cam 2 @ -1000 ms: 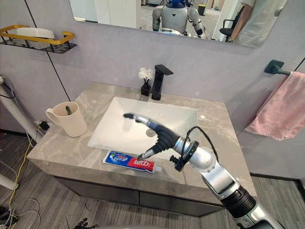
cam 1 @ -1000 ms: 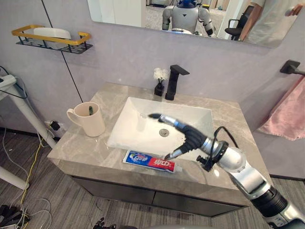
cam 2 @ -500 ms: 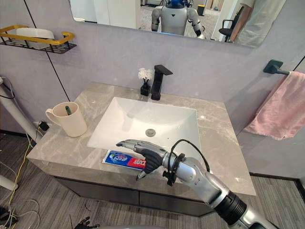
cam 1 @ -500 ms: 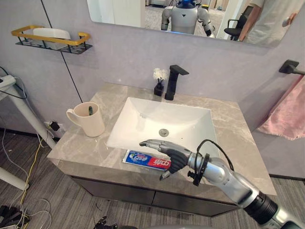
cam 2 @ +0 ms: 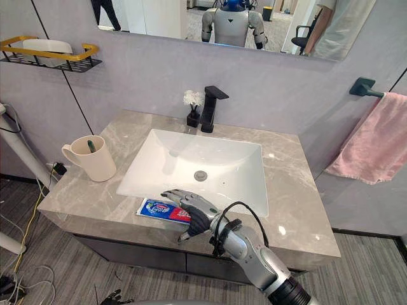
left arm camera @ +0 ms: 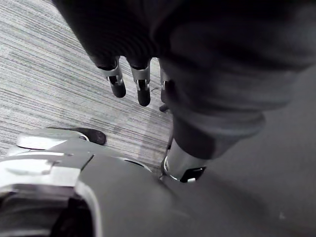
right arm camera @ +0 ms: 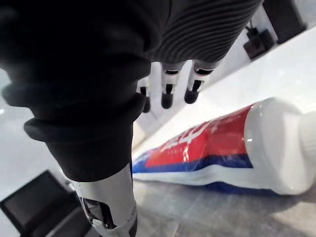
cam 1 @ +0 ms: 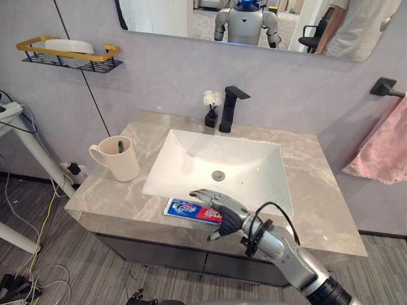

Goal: Organize washtable

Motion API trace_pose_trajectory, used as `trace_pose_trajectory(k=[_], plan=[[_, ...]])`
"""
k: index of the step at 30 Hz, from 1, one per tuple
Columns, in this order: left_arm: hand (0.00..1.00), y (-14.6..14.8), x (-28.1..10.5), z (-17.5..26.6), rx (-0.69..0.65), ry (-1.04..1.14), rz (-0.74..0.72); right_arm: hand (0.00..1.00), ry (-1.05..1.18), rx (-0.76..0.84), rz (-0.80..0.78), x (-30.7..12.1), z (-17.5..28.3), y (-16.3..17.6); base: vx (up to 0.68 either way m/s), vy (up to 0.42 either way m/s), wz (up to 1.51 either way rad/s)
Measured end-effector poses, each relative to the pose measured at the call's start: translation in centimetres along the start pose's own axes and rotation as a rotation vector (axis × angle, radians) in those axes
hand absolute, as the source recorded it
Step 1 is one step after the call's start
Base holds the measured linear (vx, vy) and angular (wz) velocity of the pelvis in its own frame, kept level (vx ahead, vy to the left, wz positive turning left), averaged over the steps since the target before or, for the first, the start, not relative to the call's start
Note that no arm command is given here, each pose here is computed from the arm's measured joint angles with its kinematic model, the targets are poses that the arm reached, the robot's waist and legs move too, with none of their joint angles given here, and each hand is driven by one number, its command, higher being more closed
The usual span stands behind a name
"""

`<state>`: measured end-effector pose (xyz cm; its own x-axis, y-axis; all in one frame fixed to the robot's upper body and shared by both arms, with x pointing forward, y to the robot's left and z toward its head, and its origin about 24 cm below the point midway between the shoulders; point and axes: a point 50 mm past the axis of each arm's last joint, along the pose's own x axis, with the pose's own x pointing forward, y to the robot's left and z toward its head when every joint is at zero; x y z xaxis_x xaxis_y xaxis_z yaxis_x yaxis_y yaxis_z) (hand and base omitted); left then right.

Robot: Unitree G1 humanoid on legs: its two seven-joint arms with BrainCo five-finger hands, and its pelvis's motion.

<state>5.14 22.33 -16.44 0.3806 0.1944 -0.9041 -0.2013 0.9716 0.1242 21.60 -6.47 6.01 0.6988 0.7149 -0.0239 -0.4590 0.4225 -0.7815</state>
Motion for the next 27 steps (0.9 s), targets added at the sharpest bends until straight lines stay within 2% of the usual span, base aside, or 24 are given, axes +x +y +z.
trace_pose_trajectory(k=[10, 27], plan=[[0.0, 0.0, 0.0, 0.3, 0.001, -0.011, 0.0, 0.0, 0.072, 0.038, -0.145, 0.1, -1.0, -1.8, 0.0, 0.0, 0.0], [0.0, 0.1, 0.0, 0.1, -0.006, -0.008, 0.003, 0.0, 0.148, 0.054, -0.082, 0.2, -2.3, -0.5, 0.0, 0.0, 0.0]])
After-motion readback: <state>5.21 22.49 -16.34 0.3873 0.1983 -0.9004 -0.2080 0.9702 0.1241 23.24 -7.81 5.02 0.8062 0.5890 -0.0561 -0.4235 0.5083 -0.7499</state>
